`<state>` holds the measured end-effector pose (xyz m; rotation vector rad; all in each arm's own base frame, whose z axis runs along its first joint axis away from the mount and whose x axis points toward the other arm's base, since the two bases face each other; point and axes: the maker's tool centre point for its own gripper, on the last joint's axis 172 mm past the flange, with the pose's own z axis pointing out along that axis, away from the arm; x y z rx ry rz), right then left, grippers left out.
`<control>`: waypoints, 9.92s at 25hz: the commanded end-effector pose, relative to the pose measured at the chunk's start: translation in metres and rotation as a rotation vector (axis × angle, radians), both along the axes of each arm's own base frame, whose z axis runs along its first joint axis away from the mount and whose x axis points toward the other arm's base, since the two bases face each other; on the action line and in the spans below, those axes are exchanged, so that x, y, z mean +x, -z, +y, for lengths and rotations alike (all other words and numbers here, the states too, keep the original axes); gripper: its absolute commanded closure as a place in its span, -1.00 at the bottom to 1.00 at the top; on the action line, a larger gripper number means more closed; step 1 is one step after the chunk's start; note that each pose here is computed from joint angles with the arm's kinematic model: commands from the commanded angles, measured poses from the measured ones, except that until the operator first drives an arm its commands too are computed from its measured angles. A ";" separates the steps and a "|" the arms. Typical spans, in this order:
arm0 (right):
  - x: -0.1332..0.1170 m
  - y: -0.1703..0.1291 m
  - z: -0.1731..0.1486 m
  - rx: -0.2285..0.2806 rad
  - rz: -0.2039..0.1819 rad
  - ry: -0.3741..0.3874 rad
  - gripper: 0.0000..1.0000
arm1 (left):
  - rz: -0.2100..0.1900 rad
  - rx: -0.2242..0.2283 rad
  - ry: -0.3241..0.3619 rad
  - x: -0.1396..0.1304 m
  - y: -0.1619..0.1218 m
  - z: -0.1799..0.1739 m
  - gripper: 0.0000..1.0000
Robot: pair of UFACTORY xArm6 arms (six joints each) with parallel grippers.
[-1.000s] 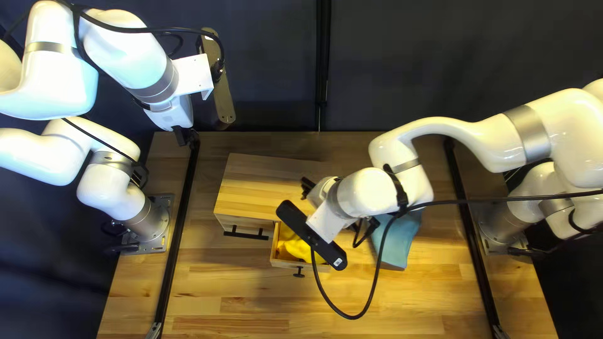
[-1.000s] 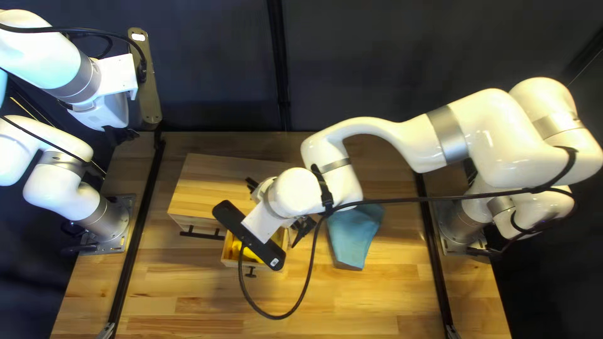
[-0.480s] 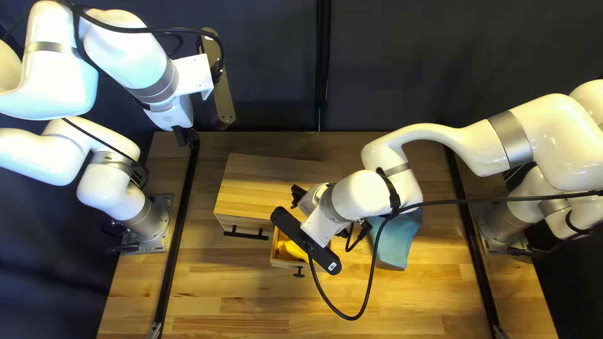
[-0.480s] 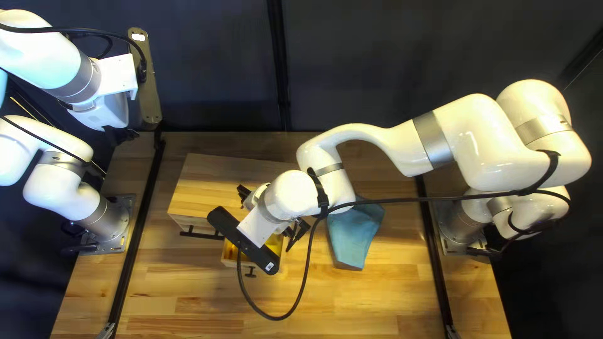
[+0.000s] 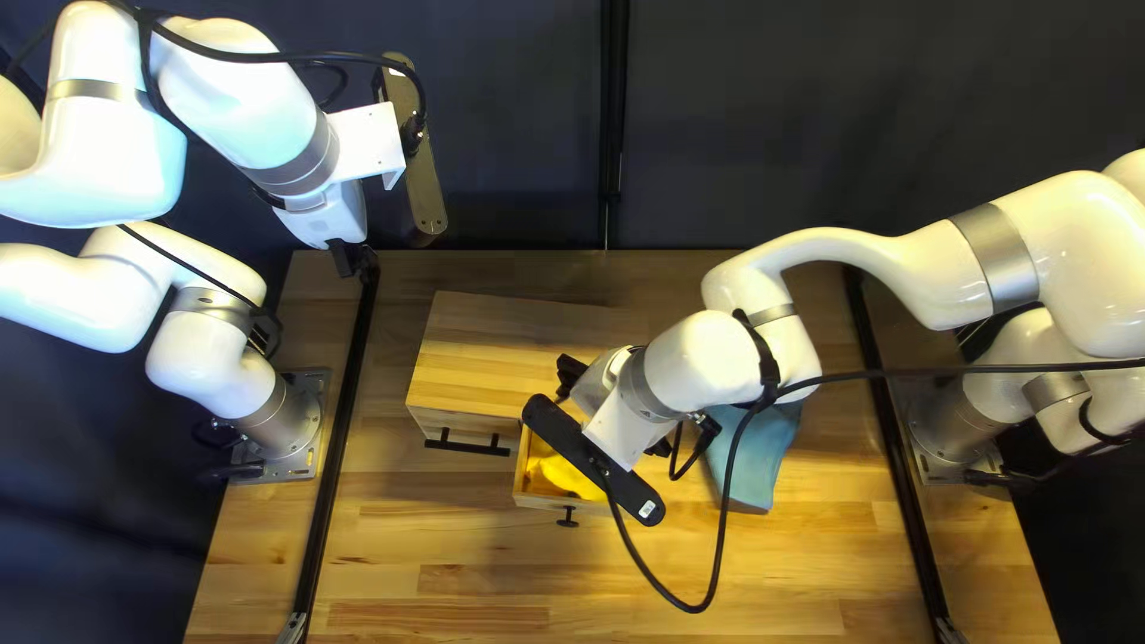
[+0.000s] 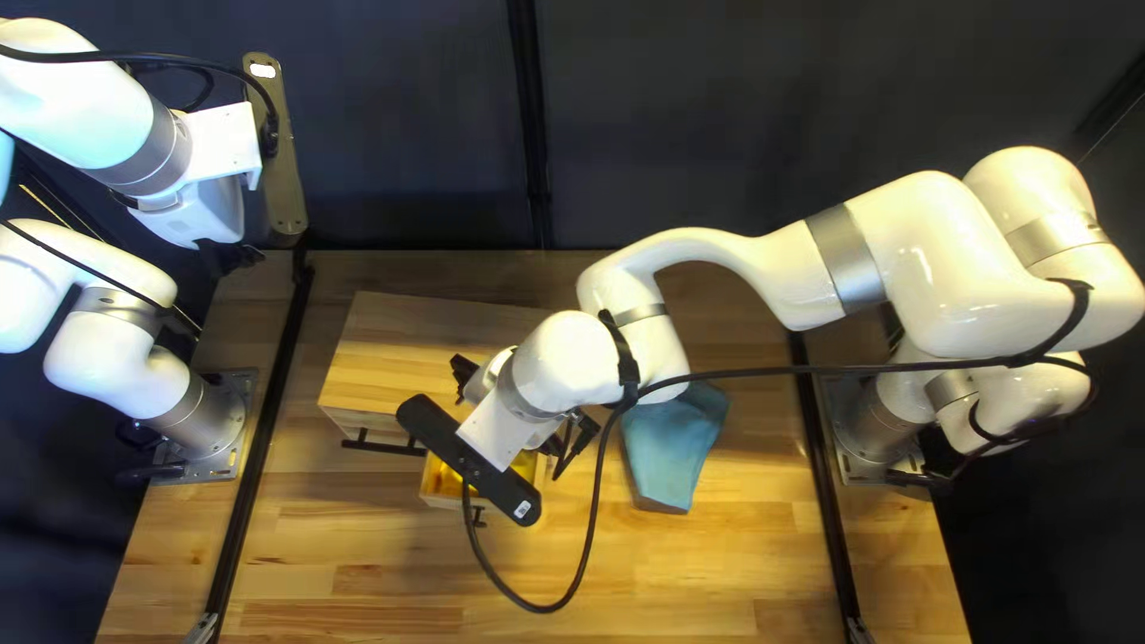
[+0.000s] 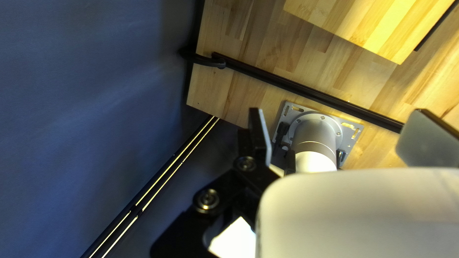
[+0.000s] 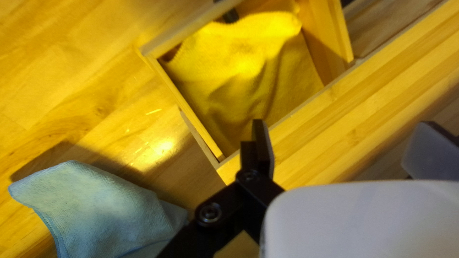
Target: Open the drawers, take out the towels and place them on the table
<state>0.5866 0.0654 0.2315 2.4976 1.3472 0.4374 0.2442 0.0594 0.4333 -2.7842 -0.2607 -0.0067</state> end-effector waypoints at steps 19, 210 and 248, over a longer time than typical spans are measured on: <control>0.022 0.051 0.014 0.122 0.168 -0.136 -1.00 | 0.000 0.000 0.000 0.000 0.000 0.000 -1.00; -0.270 0.111 0.184 -0.180 0.321 -0.133 1.00 | 0.000 0.000 0.000 0.000 0.000 0.000 -1.00; -0.244 0.136 0.198 -0.159 0.281 -0.182 -1.00 | 0.000 0.000 0.000 0.000 0.000 0.000 -1.00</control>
